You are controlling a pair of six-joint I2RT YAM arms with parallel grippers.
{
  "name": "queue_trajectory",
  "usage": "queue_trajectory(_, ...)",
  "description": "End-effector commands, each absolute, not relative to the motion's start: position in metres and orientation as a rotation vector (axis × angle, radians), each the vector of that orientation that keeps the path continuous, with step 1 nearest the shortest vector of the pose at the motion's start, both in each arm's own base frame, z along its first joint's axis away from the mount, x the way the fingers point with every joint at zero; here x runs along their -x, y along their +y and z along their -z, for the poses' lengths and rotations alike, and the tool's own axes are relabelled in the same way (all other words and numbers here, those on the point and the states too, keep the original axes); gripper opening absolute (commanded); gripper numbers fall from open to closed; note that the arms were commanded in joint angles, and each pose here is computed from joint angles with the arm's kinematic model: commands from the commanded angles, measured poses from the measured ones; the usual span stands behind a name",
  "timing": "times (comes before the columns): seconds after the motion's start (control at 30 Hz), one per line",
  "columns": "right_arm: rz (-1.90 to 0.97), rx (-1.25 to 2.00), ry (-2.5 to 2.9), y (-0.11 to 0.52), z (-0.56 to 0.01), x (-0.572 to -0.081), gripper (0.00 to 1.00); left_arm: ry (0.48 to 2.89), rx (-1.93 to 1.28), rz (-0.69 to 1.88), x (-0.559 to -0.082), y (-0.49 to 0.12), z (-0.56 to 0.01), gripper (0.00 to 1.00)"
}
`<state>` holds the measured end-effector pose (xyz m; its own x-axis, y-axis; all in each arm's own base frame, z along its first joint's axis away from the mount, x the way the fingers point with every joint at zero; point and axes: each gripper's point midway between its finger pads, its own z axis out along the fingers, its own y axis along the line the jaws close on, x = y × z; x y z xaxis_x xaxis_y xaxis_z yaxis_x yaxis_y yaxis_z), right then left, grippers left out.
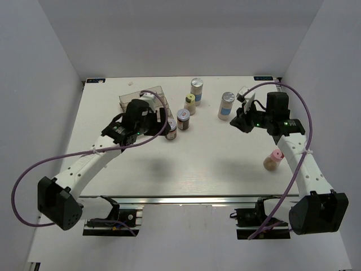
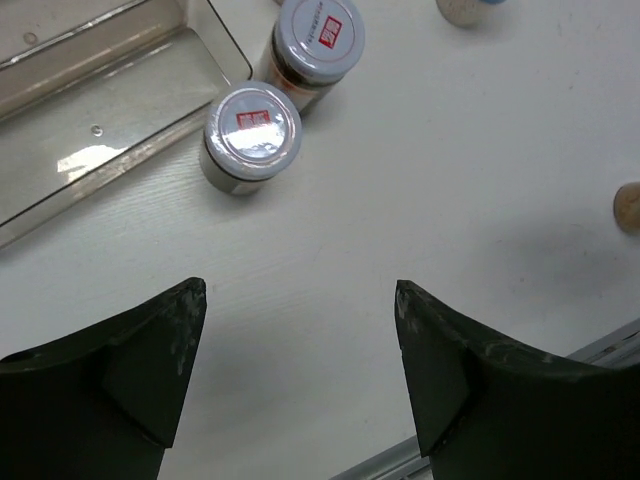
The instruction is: Organize the condiment bottles
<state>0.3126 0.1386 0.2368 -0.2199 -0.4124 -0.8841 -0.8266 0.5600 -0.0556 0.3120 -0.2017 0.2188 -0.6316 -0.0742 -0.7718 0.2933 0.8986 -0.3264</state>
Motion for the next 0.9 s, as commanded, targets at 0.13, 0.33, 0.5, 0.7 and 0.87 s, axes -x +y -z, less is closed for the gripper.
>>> queue_trajectory(0.13,-0.547,0.778,1.933,0.133,-0.225,-0.319,0.53,2.348,-0.149,0.306,-0.316,-0.219,-0.179,0.88)
queue_trajectory(0.33,-0.543,0.748,1.967,0.131,-0.218,-0.321,0.73,2.393,-0.167,0.223,-0.336,-0.229,-0.152,0.90)
queue_trajectory(0.5,-0.559,0.724,1.988,0.132,-0.215,-0.324,0.75,2.442,-0.210,0.122,-0.355,-0.235,-0.127,0.91)
queue_trajectory(0.7,-0.548,0.713,1.991,0.130,-0.214,-0.325,0.76,2.442,-0.260,0.090,-0.372,-0.245,-0.116,0.97)
queue_trajectory(0.87,-0.542,0.712,1.996,0.129,-0.212,-0.326,0.76,2.443,-0.280,0.069,-0.386,-0.250,-0.107,0.98)
